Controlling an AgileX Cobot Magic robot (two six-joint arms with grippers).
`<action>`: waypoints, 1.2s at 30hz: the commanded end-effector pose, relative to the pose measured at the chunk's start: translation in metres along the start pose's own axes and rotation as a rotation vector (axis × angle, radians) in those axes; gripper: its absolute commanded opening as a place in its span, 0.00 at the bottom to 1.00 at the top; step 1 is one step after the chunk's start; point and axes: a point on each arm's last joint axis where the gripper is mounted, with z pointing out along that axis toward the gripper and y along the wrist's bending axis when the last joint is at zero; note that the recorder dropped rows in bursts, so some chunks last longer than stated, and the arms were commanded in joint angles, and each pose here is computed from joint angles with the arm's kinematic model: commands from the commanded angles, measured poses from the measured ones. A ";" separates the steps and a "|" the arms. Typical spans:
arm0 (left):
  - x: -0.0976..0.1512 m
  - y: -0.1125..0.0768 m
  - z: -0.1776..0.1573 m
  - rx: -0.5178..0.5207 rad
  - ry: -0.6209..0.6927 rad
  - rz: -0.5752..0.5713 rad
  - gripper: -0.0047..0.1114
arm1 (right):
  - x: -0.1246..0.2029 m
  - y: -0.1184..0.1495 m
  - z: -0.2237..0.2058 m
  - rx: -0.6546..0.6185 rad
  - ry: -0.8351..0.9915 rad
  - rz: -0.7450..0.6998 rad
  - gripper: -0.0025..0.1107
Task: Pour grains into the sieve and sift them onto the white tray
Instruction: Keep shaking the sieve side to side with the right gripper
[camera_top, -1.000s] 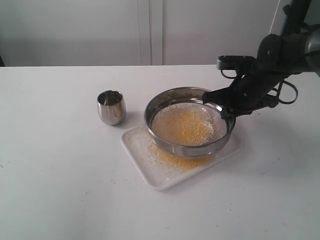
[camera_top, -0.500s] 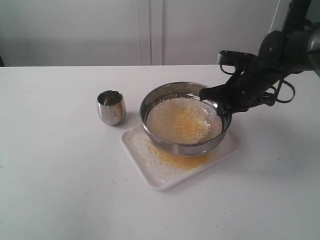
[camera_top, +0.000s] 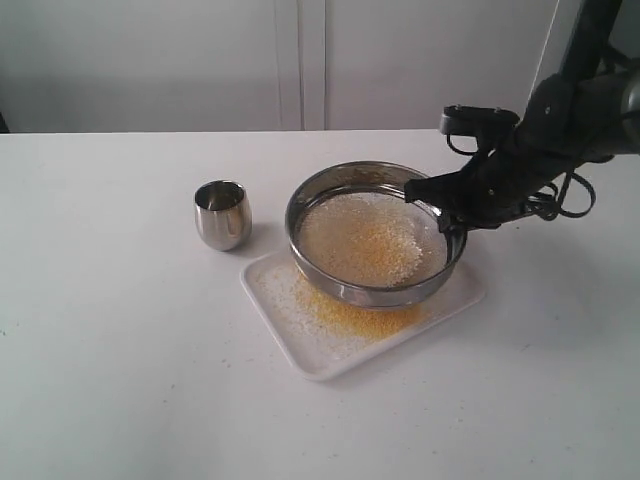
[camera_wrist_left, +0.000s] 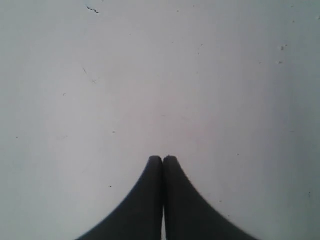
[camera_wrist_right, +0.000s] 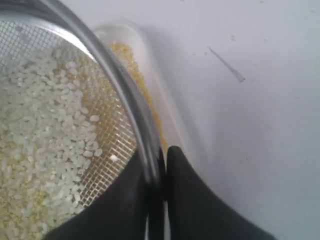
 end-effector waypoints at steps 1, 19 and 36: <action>0.002 -0.001 0.000 0.004 0.004 0.002 0.04 | 0.011 0.003 0.005 -0.026 -0.063 0.033 0.02; 0.002 -0.001 0.000 0.004 0.004 0.002 0.04 | 0.002 0.006 -0.006 -0.095 -0.137 0.068 0.02; 0.002 -0.001 0.000 0.004 0.004 0.002 0.04 | 0.000 0.006 -0.010 -0.120 -0.148 0.097 0.02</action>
